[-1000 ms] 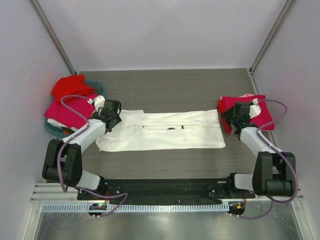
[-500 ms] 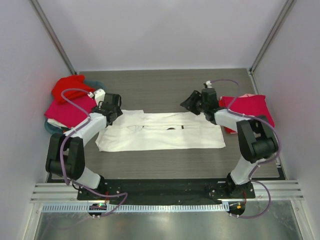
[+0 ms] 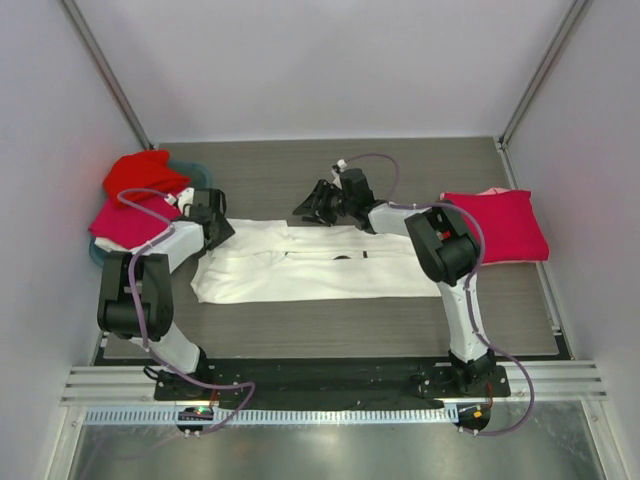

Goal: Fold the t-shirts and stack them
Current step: Fold the tshirt

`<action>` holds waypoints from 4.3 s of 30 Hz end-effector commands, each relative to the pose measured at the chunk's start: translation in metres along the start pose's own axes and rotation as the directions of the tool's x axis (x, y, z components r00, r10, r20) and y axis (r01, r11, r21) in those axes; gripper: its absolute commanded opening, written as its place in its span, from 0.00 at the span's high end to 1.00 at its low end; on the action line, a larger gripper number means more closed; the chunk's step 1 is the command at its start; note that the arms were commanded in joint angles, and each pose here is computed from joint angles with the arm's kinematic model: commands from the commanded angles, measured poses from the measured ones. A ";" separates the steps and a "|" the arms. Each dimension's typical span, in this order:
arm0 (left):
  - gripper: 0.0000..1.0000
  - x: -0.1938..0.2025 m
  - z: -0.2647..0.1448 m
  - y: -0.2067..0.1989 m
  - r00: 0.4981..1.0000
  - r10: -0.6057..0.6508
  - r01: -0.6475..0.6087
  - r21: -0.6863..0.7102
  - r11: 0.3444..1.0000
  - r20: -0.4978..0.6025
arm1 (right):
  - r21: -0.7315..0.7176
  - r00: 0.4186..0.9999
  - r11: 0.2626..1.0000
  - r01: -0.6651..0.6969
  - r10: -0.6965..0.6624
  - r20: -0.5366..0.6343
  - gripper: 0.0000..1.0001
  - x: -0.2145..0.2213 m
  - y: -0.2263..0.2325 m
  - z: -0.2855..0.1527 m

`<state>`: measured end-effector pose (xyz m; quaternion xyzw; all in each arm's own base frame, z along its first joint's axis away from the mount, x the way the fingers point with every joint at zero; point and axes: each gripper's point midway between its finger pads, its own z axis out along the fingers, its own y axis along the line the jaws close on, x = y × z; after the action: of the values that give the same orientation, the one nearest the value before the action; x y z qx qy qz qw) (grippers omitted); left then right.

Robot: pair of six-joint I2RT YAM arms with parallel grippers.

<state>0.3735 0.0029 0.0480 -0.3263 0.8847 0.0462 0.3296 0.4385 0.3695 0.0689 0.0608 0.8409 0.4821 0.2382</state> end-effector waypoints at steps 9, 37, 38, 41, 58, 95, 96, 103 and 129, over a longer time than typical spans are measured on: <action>0.34 0.003 0.017 0.009 0.998 -0.023 0.018 -0.095 0.995 -0.058 | -0.038 0.996 0.998 -0.044 0.041 -0.082 0.52 0.017 0.020 0.051; 0.37 0.005 0.015 0.020 0.999 -0.013 0.007 -0.128 0.992 -0.047 | -0.229 0.995 0.973 0.012 -0.034 -0.092 0.99 0.017 0.079 0.053; 0.36 0.004 0.015 0.021 0.999 -0.013 0.007 -0.128 0.992 -0.042 | -0.240 0.995 0.970 0.037 -0.058 -0.082 0.99 0.016 0.085 0.048; 0.36 0.004 0.015 0.023 0.999 -0.011 0.006 -0.138 0.990 -0.040 | -0.275 0.986 0.955 0.113 -0.142 -0.089 0.99 0.024 0.102 0.030; 0.30 -0.022 -0.047 0.021 0.992 -0.115 0.116 -0.023 0.993 0.050 | -0.327 0.958 0.935 0.134 -0.207 -0.198 0.99 0.084 0.084 -0.022; 0.32 -0.032 -0.008 -0.024 0.991 -0.128 0.128 -0.008 0.992 -0.047 | -0.166 0.933 0.946 0.278 -0.307 -0.188 0.37 0.094 0.095 0.006; 0.33 -0.034 -0.005 -0.029 0.990 -0.130 0.129 -0.007 0.992 -0.047 | -0.181 0.935 0.944 0.275 -0.306 -0.176 0.37 0.088 0.103 0.012; 0.39 -0.024 0.019 -0.040 0.985 -0.130 0.128 -0.023 0.992 -0.113 | -0.150 0.941 0.958 0.246 -0.273 -0.201 0.38 0.089 0.081 0.047; 0.44 0.000 0.034 -0.004 0.989 -0.088 0.067 -0.166 0.984 -0.121 | -0.338 0.929 0.930 0.145 -0.246 -0.278 0.99 0.112 0.098 0.059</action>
<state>0.4099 -0.0065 0.0244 -0.3798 0.8882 0.0461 0.2543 0.3609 0.4923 0.0483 -0.1092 0.8237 0.5388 0.1389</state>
